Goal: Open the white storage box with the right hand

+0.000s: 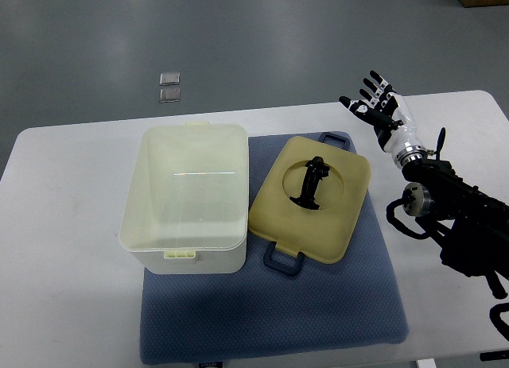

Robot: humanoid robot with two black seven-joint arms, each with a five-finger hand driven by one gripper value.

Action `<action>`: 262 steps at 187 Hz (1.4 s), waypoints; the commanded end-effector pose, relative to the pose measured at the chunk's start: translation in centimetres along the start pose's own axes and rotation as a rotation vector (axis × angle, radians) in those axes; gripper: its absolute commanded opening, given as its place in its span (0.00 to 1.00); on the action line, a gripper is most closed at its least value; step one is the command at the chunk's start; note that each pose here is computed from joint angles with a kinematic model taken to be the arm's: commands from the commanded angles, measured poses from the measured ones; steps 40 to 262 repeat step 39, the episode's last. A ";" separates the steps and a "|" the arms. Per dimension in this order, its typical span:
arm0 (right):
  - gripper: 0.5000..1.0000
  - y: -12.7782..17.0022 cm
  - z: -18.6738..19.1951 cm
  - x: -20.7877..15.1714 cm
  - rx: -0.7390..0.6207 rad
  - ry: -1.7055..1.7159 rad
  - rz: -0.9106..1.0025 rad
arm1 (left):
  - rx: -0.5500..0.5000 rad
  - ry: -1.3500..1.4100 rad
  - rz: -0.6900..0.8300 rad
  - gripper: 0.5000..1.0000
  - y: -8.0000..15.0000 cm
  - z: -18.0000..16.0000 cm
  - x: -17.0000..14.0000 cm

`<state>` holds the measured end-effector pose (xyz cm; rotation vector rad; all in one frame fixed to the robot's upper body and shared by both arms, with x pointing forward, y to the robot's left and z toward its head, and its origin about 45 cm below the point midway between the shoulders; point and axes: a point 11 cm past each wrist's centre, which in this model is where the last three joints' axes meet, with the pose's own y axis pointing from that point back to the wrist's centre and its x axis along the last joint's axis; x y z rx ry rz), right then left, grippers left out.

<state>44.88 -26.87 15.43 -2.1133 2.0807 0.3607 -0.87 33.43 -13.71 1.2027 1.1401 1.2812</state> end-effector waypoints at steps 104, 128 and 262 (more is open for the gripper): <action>0.86 0.0 0.0 0.2 0.006 -0.002 0.013 | 0.001 0.000 0.000 1.00 0.0 0.0 0.0; 0.86 0.0 0.0 0.2 0.006 -0.002 0.013 | 0.001 0.000 0.000 1.00 0.0 0.0 0.0; 0.86 0.0 0.0 0.2 0.006 -0.002 0.013 | 0.001 0.000 0.000 1.00 0.0 0.0 0.0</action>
